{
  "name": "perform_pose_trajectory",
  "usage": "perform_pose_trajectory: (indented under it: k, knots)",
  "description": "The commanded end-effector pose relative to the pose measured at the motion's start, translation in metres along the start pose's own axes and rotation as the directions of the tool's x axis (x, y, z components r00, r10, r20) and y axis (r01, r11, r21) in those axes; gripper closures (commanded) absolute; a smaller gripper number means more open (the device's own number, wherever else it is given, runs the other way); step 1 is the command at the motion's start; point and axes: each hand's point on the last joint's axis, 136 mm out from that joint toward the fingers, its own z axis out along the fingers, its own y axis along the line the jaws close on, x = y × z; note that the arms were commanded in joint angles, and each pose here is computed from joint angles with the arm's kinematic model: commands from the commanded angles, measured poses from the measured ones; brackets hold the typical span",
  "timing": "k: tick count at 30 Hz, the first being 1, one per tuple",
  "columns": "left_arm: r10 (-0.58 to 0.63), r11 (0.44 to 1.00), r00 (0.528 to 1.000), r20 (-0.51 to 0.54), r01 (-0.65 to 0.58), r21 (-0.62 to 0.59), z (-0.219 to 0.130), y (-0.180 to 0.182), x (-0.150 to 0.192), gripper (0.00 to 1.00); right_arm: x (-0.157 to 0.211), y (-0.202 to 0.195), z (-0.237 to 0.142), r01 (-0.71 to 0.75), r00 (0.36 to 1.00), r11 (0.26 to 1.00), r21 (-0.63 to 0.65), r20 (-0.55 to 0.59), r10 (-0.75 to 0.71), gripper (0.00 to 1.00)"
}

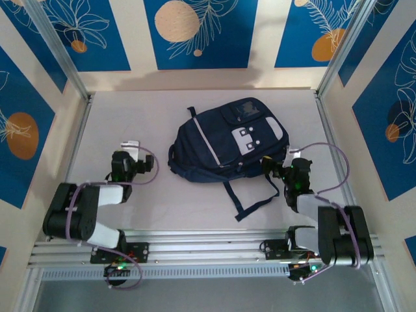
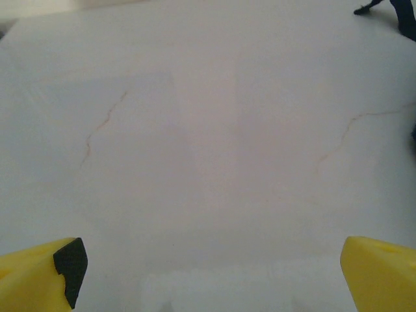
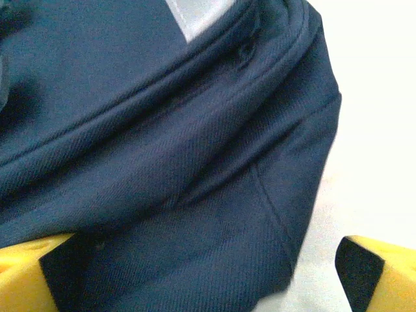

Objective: Pack books, pencil case, and school supplies into a backpack

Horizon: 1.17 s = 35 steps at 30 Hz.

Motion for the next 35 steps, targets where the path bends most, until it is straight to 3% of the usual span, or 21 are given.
perform_pose_trajectory:
  k: [1,3,5,8,35]
  knots:
    - [0.052,0.995,0.996,0.076,-0.058,0.085,0.002,-0.013,-0.021,0.00,-0.038,0.007,0.014,0.043,0.983,0.997,-0.070,0.183,-0.029,0.00]
    - [0.025,0.997,0.997,0.075,-0.030,0.066,0.008,-0.005,-0.023,0.00,-0.039,0.008,0.023,0.047,0.976,0.995,-0.088,0.218,-0.026,0.01]
    - [-0.003,0.999,1.000,0.026,0.002,0.032,0.015,0.003,-0.021,0.00,-0.034,0.009,0.037,0.038,0.997,0.996,-0.086,0.065,-0.032,0.01]
    - [-0.008,0.999,1.000,0.025,0.007,0.037,0.015,0.003,-0.021,0.00,-0.034,0.009,0.049,0.054,0.998,0.997,-0.050,0.032,-0.053,0.01]
    - [-0.006,0.999,0.999,0.037,0.004,0.039,0.013,0.003,-0.022,0.00,-0.035,0.011,0.049,0.073,0.997,0.996,-0.043,0.043,-0.071,0.01]
